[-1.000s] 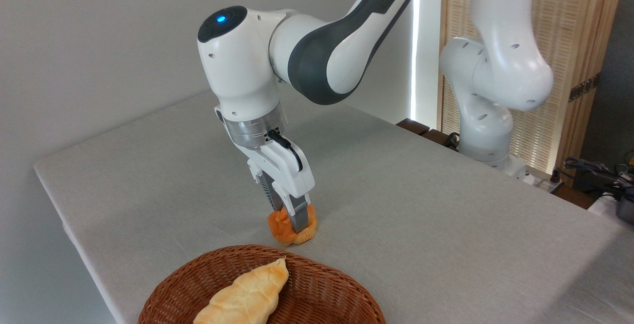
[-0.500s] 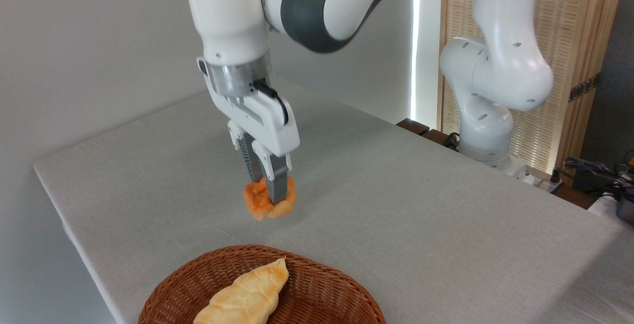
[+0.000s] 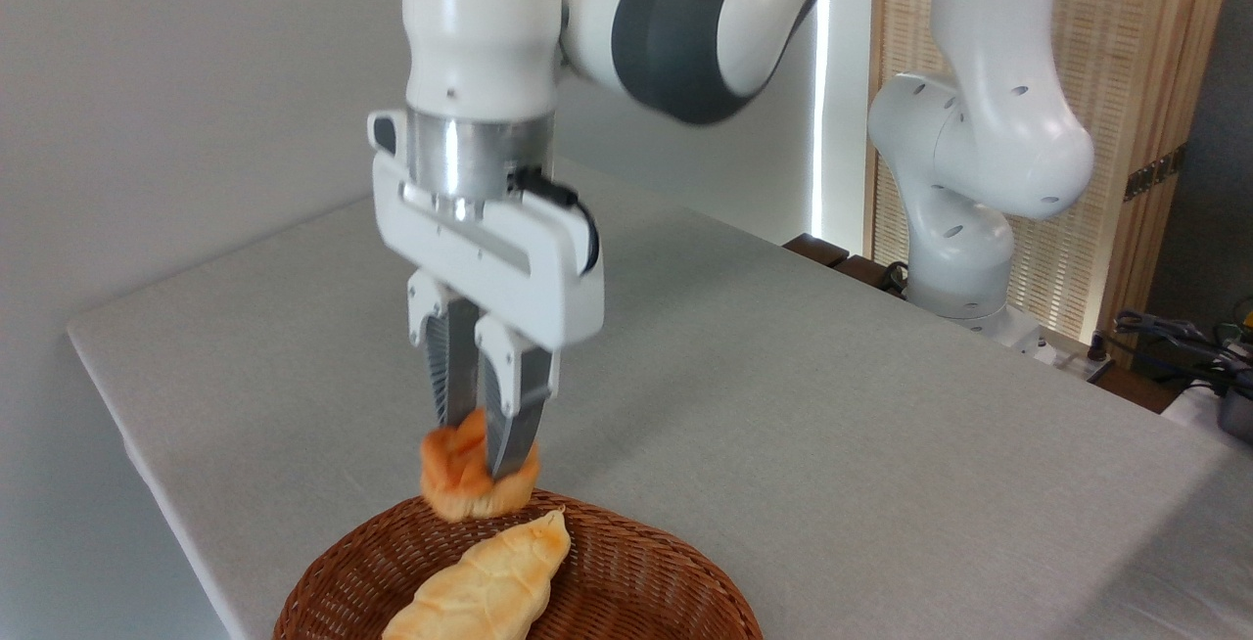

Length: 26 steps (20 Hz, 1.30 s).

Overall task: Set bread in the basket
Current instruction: 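Lift the held roll and carry it over the wicker basket, then lower the roll onto the croissant in the basket and open the gripper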

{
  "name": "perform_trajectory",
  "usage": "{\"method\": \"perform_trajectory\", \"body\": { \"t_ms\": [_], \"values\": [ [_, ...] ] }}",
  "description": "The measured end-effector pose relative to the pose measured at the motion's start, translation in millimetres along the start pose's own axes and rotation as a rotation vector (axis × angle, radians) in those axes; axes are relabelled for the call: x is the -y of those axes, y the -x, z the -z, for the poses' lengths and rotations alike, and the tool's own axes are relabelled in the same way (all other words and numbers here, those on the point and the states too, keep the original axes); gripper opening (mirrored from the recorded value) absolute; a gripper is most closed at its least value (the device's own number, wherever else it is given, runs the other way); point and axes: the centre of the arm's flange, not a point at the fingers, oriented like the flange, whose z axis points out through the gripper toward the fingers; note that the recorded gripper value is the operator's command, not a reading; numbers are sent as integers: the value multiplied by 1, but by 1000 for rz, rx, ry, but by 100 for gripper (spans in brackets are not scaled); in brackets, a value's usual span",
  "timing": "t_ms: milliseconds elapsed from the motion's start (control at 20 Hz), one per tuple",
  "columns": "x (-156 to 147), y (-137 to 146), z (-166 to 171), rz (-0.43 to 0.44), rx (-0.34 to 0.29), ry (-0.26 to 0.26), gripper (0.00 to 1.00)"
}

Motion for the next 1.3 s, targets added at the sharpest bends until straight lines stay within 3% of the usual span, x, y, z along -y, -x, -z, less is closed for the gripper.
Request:
{"method": "perform_trajectory", "body": {
  "t_ms": [300, 900, 1150, 1300],
  "values": [
    [18, -3, -36, 18, -16, -51, 100],
    [23, 0, -37, 27, -16, -57, 100],
    [26, -9, -12, 27, -46, -75, 100],
    [12, -13, 22, 10, -17, -20, 100]
  ]
}}
